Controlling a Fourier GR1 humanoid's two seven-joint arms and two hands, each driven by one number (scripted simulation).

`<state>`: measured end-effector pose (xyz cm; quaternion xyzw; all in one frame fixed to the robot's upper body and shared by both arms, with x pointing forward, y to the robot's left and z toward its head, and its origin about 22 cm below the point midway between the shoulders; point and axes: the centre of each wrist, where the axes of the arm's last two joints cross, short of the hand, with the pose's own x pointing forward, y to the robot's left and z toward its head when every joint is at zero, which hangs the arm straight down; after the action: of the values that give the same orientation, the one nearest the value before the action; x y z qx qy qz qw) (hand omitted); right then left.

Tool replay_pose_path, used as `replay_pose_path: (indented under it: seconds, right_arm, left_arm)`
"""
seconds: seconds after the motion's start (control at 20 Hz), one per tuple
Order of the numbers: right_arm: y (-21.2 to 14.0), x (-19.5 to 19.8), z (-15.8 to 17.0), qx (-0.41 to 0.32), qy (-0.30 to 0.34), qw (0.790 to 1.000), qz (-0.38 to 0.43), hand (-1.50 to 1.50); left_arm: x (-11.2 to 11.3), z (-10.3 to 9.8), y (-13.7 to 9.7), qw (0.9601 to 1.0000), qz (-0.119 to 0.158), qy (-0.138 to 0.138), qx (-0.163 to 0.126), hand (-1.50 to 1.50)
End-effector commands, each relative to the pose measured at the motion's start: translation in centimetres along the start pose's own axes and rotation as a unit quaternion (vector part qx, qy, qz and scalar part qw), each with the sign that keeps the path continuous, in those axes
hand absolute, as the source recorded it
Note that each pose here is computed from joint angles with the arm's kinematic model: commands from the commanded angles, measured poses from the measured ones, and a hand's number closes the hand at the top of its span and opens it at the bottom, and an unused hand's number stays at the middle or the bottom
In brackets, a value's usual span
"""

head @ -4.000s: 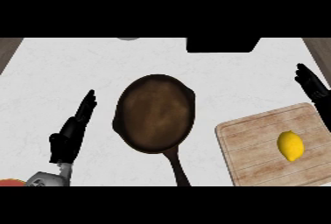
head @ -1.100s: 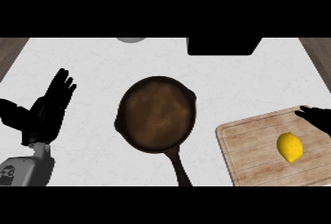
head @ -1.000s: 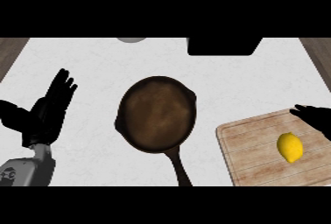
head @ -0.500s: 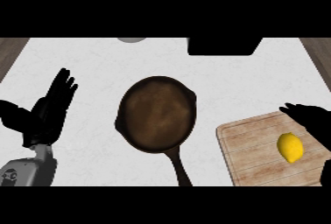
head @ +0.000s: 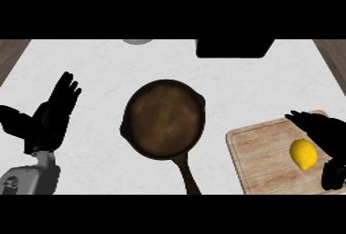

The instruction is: Pick the lemon from the cutting board and place it in the pan

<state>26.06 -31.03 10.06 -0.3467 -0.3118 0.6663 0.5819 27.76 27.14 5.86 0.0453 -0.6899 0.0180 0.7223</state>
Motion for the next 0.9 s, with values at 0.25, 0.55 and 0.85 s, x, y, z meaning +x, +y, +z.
replay_pose_path:
  seconds: [0.25, 0.55, 0.85]
  right_arm:
    - [2.1, 1.0, -3.8, 0.007, -0.004, 1.000, 0.005, -1.50]
    - [2.5, -1.8, -5.0, 0.005, -0.014, 1.000, -0.023, -1.50]
    - [4.4, -2.3, -6.0, 0.031, -0.017, 0.999, -0.027, -1.50]
  left_arm:
    - [0.9, 1.2, -0.7, 1.0000, -0.001, -0.001, -0.001, 0.00]
    - [-0.8, -0.6, 0.3, 1.0000, -0.001, 0.003, 0.002, 0.00]
    - [-0.7, 0.4, 0.0, 0.9999, -0.012, -0.005, 0.010, 0.00]
